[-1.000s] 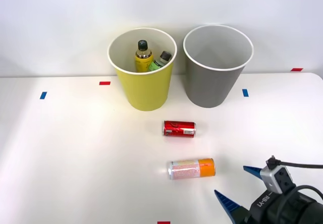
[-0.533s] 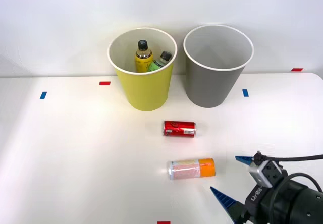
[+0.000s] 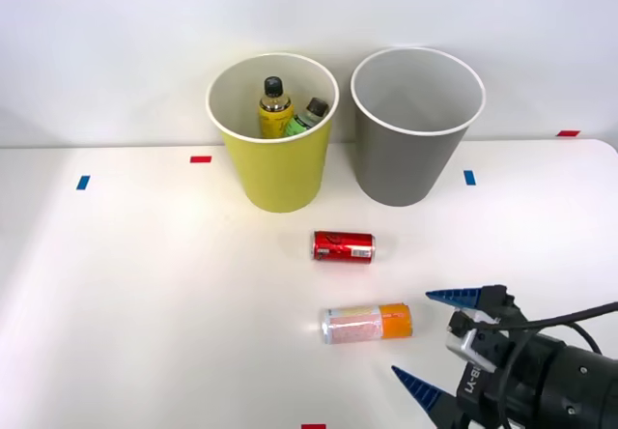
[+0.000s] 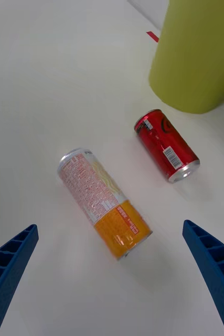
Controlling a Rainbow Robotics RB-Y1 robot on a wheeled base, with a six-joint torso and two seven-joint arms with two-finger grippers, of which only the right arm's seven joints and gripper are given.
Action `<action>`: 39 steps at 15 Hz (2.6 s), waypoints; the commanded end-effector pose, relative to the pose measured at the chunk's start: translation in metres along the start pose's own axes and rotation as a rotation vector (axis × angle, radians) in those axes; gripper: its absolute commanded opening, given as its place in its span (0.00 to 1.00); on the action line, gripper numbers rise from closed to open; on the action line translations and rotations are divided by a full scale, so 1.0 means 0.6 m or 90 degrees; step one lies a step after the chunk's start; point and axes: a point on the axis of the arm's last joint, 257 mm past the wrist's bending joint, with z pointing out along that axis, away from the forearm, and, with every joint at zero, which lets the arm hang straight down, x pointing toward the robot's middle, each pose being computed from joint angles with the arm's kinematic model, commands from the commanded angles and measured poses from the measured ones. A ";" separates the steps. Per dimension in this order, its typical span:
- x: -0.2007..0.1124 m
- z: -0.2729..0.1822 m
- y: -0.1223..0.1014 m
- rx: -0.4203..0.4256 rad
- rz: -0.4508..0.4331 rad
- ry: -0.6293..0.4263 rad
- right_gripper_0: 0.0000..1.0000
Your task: Put cans in the gray bin, plastic bottles in the light green bin
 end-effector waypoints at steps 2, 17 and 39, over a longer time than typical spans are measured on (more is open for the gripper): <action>0.010 0.018 -0.004 -0.011 -0.030 0.048 0.95; -0.024 0.037 0.026 -0.047 -0.008 0.142 0.96; -0.014 0.114 0.050 -0.116 -0.284 0.208 0.96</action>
